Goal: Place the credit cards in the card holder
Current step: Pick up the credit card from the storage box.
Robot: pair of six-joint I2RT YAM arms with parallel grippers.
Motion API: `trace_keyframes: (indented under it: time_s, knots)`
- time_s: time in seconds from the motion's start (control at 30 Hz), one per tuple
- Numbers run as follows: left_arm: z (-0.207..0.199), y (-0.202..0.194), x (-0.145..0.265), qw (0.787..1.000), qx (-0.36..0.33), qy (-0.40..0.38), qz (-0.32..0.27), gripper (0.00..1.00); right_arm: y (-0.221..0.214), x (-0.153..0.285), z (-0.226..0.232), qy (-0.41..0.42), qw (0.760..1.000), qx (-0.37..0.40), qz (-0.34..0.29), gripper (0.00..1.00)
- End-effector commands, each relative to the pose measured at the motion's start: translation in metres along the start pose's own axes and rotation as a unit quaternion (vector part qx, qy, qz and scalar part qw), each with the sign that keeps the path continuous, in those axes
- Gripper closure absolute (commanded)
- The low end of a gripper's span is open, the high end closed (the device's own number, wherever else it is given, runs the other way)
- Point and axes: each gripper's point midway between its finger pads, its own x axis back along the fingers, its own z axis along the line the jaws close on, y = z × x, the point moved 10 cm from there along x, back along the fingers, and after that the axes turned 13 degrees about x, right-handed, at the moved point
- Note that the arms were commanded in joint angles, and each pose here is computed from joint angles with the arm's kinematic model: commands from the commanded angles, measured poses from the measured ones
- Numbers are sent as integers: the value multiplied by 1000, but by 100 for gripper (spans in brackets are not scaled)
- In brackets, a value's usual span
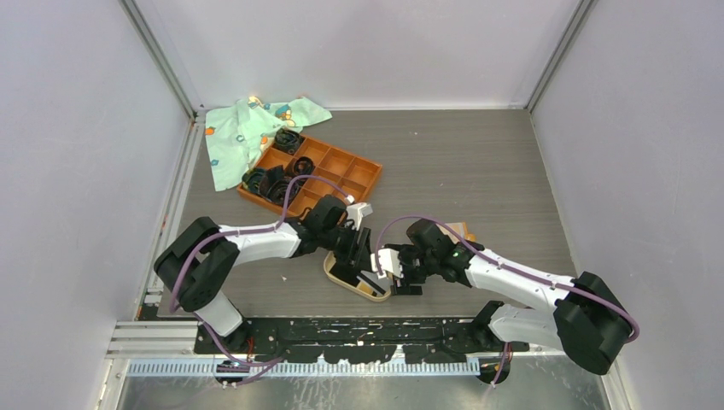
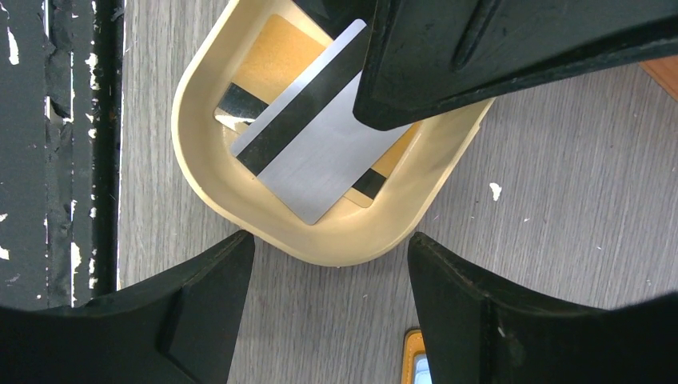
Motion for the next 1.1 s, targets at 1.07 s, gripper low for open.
trace_keyframes:
  time_s: [1.07]
  knots:
    - [4, -3, -12, 999, 5, 2, 32, 49, 7, -2, -10, -19, 1000, 10, -16, 25]
